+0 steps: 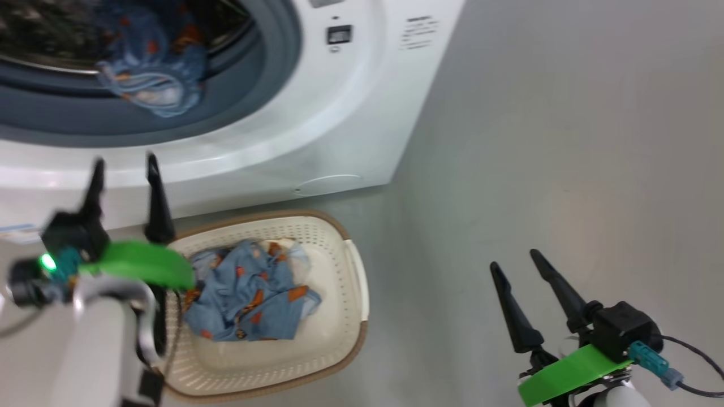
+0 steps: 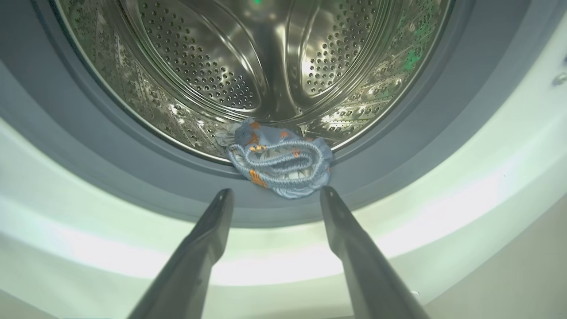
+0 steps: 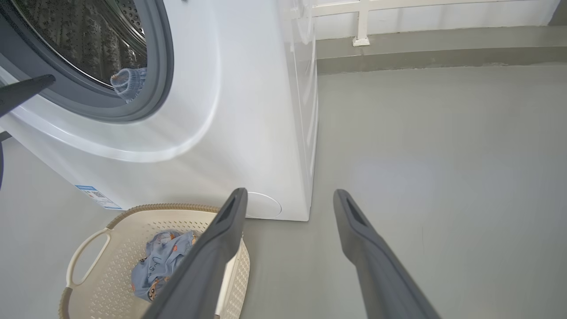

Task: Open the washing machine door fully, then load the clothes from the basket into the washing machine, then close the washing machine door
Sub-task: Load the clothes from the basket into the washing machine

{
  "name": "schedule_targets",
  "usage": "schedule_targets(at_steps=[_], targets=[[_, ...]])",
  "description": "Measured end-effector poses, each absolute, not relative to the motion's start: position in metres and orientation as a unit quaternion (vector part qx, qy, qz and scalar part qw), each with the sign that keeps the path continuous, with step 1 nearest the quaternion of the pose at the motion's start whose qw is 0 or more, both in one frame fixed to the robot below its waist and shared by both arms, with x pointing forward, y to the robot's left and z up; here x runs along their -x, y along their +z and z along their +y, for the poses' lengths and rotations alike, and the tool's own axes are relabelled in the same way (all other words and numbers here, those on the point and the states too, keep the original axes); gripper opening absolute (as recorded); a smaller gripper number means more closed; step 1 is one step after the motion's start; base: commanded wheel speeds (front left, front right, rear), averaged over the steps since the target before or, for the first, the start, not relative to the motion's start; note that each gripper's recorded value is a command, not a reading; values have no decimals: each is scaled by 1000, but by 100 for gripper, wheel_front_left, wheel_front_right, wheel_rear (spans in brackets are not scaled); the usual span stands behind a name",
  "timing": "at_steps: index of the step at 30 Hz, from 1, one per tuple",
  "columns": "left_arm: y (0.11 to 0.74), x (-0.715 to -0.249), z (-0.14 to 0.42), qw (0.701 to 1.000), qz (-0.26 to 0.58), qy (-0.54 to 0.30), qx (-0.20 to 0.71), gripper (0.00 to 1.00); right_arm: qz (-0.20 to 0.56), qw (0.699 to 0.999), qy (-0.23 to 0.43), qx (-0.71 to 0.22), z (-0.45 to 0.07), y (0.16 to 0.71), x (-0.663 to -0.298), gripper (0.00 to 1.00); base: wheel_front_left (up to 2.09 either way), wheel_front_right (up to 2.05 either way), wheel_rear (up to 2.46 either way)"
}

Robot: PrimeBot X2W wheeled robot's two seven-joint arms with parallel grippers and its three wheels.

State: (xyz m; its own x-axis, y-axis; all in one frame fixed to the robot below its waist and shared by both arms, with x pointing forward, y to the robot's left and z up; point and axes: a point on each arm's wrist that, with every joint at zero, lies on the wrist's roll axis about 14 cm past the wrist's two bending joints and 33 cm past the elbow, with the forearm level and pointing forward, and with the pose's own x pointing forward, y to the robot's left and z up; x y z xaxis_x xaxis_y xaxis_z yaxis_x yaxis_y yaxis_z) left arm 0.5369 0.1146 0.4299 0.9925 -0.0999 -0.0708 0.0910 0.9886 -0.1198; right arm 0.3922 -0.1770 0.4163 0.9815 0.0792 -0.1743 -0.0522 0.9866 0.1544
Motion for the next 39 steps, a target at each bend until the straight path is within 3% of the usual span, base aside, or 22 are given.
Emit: schedule_targets(at_steps=[10, 21, 29, 39], targets=[[423, -467, 132, 995, 59, -28, 71, 100, 76, 992, 67, -69, -163, 424, -401, 100, 0, 0, 0], [425, -427, 139, 994, 75, -6, 85, 100, 72, 992, 82, -66, -156, 427, -400, 100, 0, 0, 0], [427, -439, 135, 993, 73, -16, 86, 100, 84, 991, 77, -68, -158, 419, -398, 100, 0, 0, 0], [451, -515, 110, 996, 28, -74, 45, 100, 87, 992, 57, -74, -164, 417, -397, 100, 0, 0, 0]])
